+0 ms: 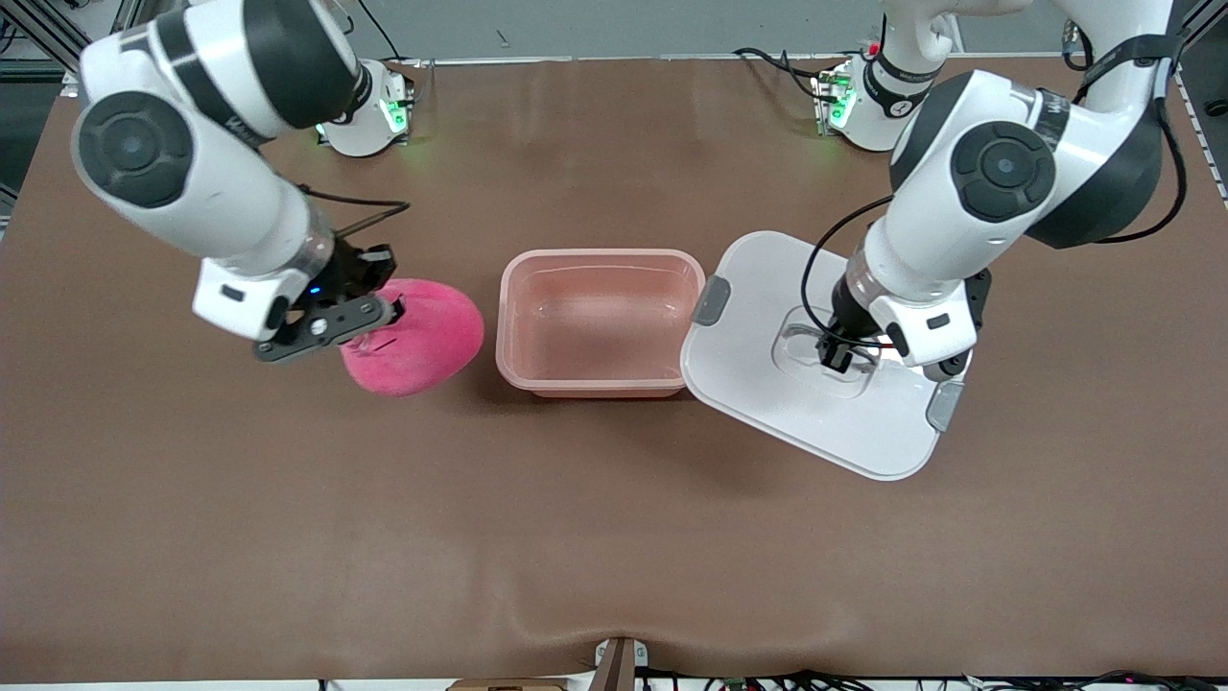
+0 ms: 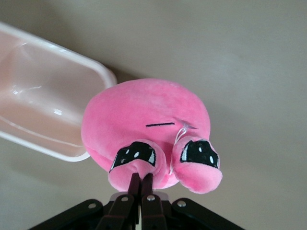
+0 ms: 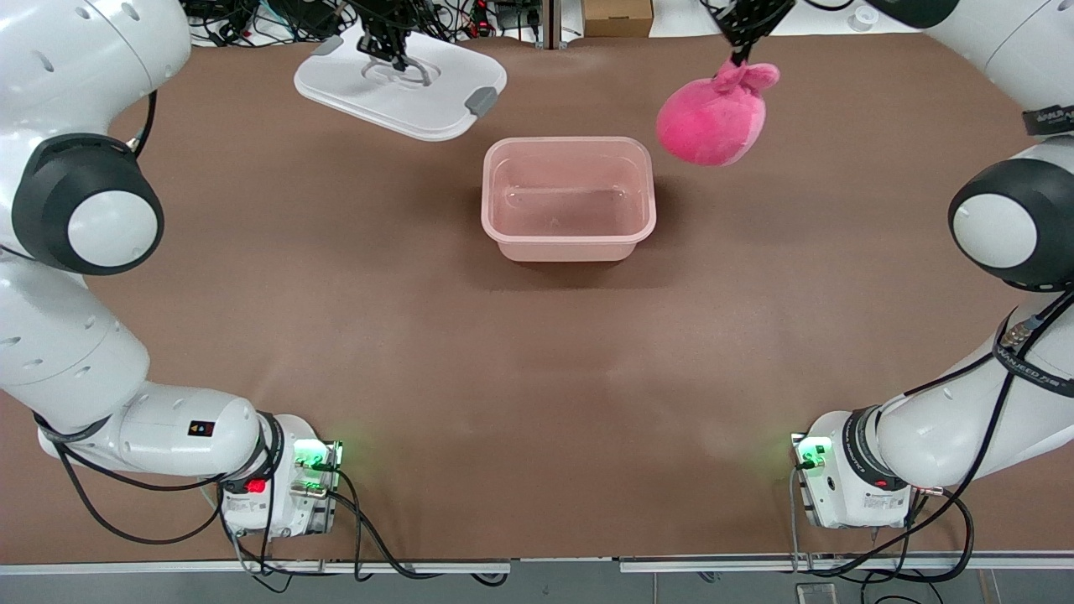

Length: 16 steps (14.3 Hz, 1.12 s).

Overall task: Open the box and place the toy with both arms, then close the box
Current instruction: 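Lift the lid off with the left gripper while the right gripper lifts the plush, then carry the pink plush over the open pink box with the right gripper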

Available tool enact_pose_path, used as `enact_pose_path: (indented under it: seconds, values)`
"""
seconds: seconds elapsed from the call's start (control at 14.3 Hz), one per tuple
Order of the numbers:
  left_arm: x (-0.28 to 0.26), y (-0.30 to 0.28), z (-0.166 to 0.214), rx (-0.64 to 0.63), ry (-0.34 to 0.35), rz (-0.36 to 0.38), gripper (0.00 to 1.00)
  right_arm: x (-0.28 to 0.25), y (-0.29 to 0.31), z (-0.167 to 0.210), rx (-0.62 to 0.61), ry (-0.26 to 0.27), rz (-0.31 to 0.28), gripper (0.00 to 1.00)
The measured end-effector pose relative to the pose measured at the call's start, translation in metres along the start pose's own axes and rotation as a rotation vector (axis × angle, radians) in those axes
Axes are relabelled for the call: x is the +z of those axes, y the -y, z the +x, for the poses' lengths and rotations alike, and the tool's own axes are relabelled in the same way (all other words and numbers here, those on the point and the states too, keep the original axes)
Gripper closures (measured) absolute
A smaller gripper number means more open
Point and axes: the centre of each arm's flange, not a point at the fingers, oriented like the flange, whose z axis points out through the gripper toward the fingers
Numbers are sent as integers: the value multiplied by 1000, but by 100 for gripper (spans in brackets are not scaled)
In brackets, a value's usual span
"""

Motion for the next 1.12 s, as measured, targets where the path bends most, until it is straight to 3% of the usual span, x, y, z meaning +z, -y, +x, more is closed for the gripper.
enact_pose_path:
  seconds: [0.21, 0.49, 0.84, 1.12]
  values:
    - [-4, 6, 14, 47, 16, 17, 93, 1, 34, -1, -81, 2, 39, 96]
    - [-8, 10, 31, 92, 25, 18, 93, 3, 79, -5, -223, 0, 33, 96]
    - [-11, 17, 53, 106, 42, 33, 93, -1, 93, -1, -409, -57, 27, 96]
    - [-14, 21, 59, 115, 53, 37, 93, -2, 113, -2, -605, -73, -33, 96]
